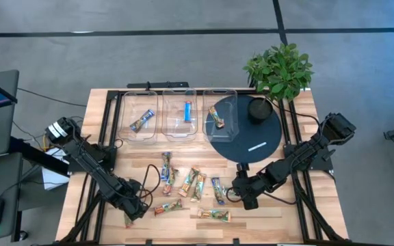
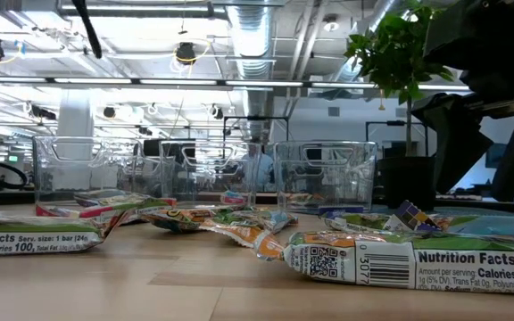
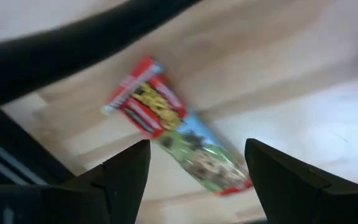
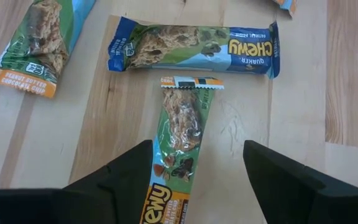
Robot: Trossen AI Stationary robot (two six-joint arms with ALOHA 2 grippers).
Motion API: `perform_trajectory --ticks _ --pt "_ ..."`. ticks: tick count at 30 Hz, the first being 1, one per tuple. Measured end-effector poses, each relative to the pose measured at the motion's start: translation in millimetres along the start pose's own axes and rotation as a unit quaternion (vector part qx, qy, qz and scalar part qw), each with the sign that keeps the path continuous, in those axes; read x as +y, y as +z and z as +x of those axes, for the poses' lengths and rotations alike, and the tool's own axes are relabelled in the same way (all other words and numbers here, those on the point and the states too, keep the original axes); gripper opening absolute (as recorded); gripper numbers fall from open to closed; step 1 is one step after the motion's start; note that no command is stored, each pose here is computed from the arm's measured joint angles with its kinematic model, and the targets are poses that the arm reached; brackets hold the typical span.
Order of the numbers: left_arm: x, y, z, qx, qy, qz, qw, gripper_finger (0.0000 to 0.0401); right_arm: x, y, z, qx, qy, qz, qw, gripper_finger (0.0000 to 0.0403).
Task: Pick and place Granola Bars by type
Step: Put the bottom left red chocolate chip into the center transparent bin
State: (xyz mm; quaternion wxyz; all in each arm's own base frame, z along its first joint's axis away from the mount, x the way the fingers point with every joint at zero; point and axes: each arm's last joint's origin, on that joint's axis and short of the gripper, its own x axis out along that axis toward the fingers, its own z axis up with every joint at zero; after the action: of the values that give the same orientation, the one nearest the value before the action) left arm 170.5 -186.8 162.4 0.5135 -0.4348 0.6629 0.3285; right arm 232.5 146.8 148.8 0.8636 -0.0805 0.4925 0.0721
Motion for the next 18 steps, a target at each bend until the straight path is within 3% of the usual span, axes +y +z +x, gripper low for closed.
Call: perform_trajectory --ticks 10,18 --pt "0 3 13 -0.014 0.038 -0.017 0.999 0.0254 0 0 0 0.000 0.000 -0.001 1.000 0.0245" --pt "5 11 31 0.006 -0.003 -0.025 1.000 0.0253 0 0 0 -0.001 0.000 0.000 1.000 0.0245"
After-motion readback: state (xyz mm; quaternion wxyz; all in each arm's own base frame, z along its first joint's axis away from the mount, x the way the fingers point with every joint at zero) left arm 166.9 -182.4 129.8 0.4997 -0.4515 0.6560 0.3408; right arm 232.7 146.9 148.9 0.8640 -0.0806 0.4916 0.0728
